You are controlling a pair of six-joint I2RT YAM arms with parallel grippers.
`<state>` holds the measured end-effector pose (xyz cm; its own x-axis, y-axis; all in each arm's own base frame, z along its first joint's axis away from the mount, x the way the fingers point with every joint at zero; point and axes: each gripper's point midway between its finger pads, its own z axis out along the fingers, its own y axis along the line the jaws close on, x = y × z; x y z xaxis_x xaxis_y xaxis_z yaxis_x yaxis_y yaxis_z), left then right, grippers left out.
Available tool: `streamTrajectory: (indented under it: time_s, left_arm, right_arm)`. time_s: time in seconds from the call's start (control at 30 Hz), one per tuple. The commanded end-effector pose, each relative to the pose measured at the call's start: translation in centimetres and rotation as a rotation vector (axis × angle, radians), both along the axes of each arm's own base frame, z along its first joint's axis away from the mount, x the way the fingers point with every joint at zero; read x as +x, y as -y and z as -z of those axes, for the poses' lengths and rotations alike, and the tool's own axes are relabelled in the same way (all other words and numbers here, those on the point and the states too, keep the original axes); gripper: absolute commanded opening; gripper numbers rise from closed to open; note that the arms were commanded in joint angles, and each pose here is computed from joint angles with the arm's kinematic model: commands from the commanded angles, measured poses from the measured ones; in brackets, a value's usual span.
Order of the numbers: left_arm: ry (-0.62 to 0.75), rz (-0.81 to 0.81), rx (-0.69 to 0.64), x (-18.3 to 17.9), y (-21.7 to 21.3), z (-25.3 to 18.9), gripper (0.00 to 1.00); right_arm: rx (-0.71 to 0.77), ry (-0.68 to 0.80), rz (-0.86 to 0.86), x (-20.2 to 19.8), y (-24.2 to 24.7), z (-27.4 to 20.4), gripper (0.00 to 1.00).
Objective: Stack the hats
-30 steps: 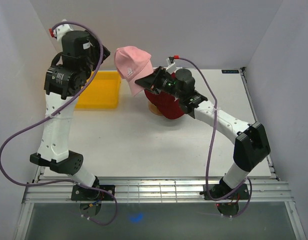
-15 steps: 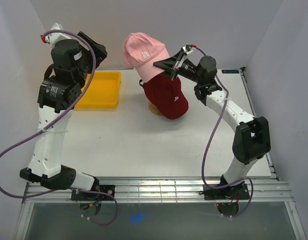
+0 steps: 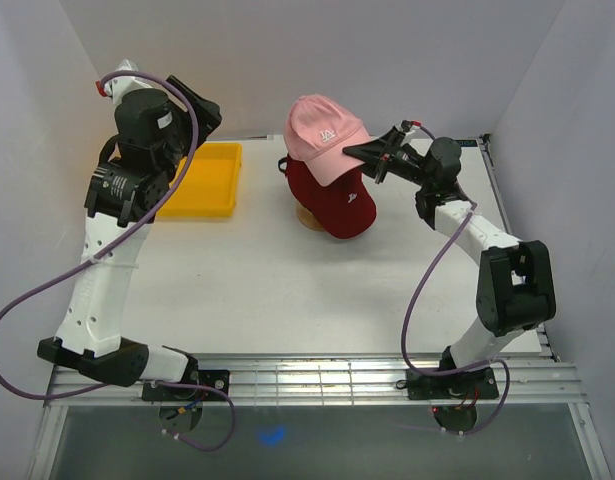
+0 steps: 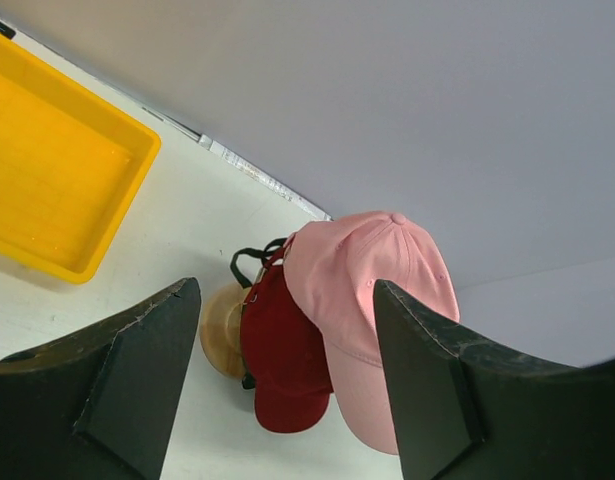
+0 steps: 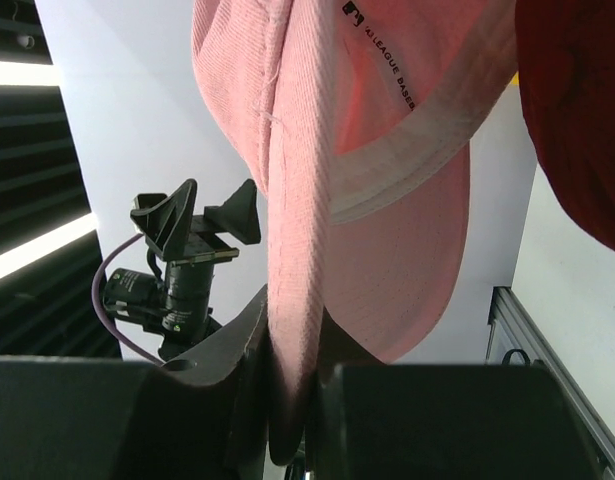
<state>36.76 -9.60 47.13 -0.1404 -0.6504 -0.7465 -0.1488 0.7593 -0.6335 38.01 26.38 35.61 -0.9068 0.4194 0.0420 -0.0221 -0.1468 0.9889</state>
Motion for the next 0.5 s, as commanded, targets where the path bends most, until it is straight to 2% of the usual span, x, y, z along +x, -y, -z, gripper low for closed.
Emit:
streamTrajectory:
  time_s: [0.0,0.2,0.47]
  left_arm:
    - [0.054,0.009,-0.024,-1.1,-0.3,-1.7,0.80]
    - [0.049,0.004,-0.018,-1.2,-0.5,-1.4,0.80]
    - [0.037,0.002,-0.007,-1.3,-0.6,-0.9,0.80]
  right_arm:
    - [0.036,0.150,-0.040,-3.1,1.0,-3.3,0.08]
    - [0.027,0.147,-0.065,-4.2,1.4,-2.4,0.09]
    - [0.012,0.043,-0.021,-4.7,2.9,2.5,0.19]
